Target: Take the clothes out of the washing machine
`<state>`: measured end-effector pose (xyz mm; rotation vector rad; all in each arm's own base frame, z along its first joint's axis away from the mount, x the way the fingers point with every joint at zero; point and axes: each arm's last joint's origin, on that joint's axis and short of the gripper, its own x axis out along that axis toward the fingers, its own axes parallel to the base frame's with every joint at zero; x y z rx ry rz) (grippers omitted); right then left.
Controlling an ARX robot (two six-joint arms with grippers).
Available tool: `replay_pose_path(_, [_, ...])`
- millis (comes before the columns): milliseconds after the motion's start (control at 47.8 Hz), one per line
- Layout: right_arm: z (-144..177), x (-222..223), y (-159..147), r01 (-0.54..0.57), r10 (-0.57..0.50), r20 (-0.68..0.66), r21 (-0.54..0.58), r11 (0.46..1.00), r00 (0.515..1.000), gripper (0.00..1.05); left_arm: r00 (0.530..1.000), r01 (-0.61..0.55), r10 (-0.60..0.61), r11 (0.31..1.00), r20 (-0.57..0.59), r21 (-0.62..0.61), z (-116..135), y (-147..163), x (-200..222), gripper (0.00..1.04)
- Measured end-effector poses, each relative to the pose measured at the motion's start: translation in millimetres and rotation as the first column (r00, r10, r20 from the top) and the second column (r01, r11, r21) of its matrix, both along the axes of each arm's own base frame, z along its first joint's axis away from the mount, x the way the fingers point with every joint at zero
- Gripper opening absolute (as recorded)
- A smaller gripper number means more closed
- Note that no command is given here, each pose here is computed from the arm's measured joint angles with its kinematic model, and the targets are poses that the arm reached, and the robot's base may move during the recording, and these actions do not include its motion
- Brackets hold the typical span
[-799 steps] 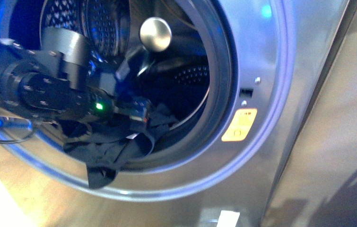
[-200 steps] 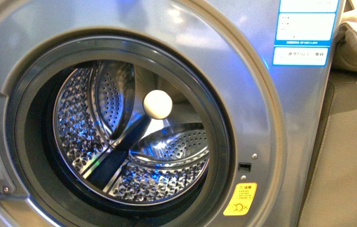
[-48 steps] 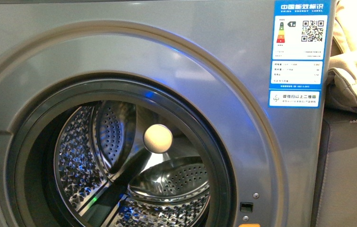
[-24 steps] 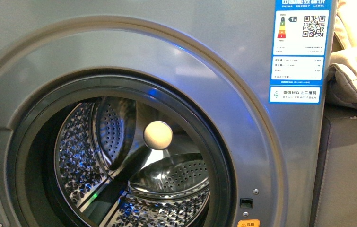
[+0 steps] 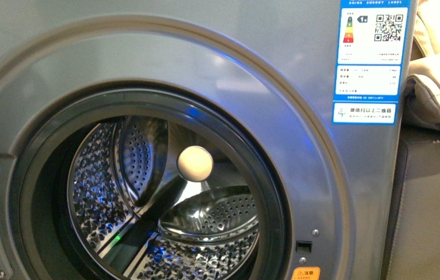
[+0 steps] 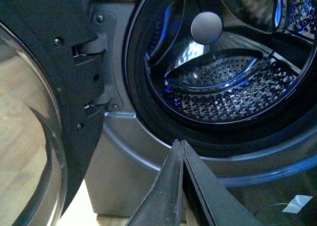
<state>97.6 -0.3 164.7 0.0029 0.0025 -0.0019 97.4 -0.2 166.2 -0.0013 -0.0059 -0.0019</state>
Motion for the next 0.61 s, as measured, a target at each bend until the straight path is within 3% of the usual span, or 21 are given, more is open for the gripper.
replay_pose_path(188, [0.0,0.0,0.0,0.0,0.0,0.0,0.0,1.0,1.0,0.02,1.0,0.0,0.0,1.0,0.0,0.0,0.0,0.0,0.0,0.04])
replay_pose_path(230, [0.0,0.0,0.0,0.0,0.0,0.0,-0.001,1.0,1.0,0.07,1.0,0.0,0.0,1.0,0.0,0.0,0.0,0.0,0.0,0.04])
replay_pose_path(502, [0.0,0.0,0.0,0.0,0.0,0.0,-0.001,1.0,1.0,0.7,1.0,0.0,0.0,1.0,0.0,0.0,0.0,0.0,0.0,0.66])
replay_pose_path(606, [0.0,0.0,0.0,0.0,0.0,0.0,-0.001,1.0,1.0,0.88,1.0,0.0,0.0,1.0,0.0,0.0,0.0,0.0,0.0,0.86])
